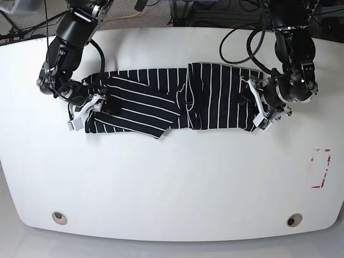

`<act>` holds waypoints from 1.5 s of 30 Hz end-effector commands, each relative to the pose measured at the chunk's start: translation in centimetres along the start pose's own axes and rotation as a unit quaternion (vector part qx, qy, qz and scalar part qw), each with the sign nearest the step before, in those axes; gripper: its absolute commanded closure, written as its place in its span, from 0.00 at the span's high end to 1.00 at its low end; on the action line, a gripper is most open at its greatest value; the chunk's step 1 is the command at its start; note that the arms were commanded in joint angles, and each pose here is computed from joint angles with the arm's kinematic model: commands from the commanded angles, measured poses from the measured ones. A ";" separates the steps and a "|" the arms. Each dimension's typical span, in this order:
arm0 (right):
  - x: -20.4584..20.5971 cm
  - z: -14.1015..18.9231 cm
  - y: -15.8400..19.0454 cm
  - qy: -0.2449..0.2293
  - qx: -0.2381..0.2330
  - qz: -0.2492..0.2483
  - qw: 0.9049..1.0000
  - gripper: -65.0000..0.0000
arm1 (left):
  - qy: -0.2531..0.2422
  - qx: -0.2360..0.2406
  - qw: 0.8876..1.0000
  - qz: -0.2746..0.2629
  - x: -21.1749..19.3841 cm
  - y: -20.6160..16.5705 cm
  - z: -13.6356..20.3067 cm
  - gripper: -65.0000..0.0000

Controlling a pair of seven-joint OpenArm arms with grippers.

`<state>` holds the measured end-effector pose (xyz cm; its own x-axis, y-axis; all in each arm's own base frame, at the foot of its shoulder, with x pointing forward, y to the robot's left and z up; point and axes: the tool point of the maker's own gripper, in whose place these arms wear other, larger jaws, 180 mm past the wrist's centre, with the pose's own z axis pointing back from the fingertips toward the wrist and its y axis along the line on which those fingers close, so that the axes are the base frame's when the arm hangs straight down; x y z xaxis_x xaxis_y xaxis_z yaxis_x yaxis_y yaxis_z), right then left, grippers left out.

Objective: Fold the T-shirt properly
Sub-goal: 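Fold the strip ends toward each other with both grippers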

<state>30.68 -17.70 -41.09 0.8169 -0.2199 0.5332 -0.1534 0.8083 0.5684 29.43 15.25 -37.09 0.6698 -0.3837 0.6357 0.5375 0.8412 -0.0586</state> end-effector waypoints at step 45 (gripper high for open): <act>2.4 -2.6 22.9 -0.021 0.182 0.244 0.952 0.00 | -0.016 -0.065 0.996 0.057 1.2 -5.5 -6.4 0.53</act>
<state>29.67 1.39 -30.06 0.6212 0.1359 0.7718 -0.6762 0.5906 0.4403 30.83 7.64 -40.79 0.7073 -0.2570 0.6586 0.5193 0.8209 -0.2374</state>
